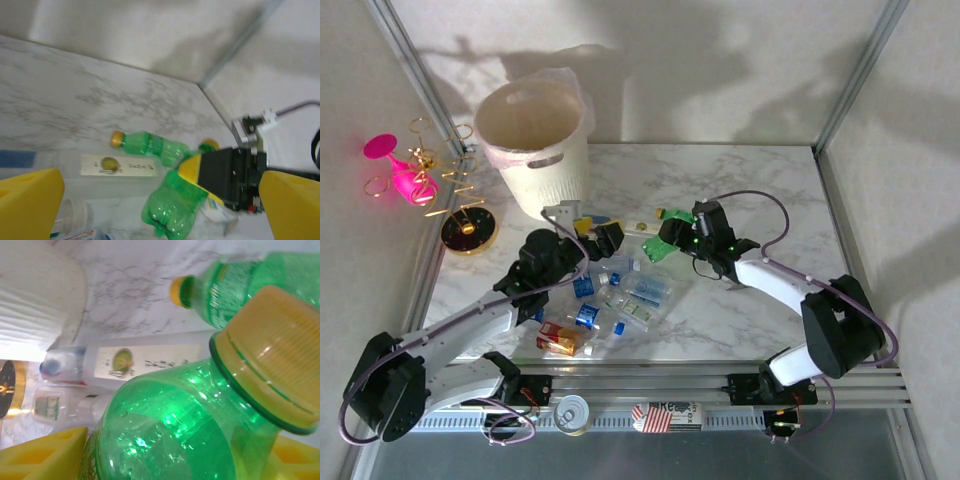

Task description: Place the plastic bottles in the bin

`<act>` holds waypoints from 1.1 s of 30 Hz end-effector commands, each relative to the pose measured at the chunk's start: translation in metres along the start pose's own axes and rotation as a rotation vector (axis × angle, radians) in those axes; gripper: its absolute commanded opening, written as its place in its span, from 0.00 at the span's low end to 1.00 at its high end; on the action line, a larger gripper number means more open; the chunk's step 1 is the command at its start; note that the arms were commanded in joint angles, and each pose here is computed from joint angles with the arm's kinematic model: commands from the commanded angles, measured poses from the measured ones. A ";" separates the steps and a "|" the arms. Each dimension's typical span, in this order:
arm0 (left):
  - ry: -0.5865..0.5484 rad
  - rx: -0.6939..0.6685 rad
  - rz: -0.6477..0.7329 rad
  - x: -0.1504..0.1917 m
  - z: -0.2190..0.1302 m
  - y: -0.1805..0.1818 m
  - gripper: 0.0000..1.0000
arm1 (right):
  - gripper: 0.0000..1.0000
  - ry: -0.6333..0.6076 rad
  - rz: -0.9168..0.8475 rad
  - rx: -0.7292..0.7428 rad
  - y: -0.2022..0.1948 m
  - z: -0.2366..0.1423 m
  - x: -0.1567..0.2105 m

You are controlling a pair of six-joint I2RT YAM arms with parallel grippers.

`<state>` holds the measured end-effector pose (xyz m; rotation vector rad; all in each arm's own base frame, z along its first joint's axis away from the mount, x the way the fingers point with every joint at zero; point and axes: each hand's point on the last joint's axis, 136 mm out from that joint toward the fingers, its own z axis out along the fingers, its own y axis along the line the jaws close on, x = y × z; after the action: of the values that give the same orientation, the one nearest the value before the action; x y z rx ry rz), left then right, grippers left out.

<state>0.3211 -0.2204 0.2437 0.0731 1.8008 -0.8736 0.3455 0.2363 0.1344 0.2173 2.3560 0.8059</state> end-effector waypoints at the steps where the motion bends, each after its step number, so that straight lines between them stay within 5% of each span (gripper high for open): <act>1: 0.176 0.164 0.113 0.024 0.008 -0.027 1.00 | 0.52 -0.012 -0.145 -0.081 0.028 -0.021 -0.014; 12: 0.301 0.312 0.097 0.052 0.027 -0.051 1.00 | 0.52 0.023 -0.236 -0.285 0.082 -0.054 -0.021; 24: 0.371 0.307 0.106 0.068 0.046 -0.056 0.98 | 0.51 0.069 -0.252 -0.409 0.104 -0.067 -0.013; 33: 0.342 0.312 0.099 0.060 0.049 -0.059 0.72 | 0.51 0.076 -0.243 -0.427 0.103 -0.068 -0.008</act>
<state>0.3035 -0.3104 0.2019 0.5289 1.9836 -1.1183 0.3113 0.2805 0.2269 -0.2366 2.2117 1.1337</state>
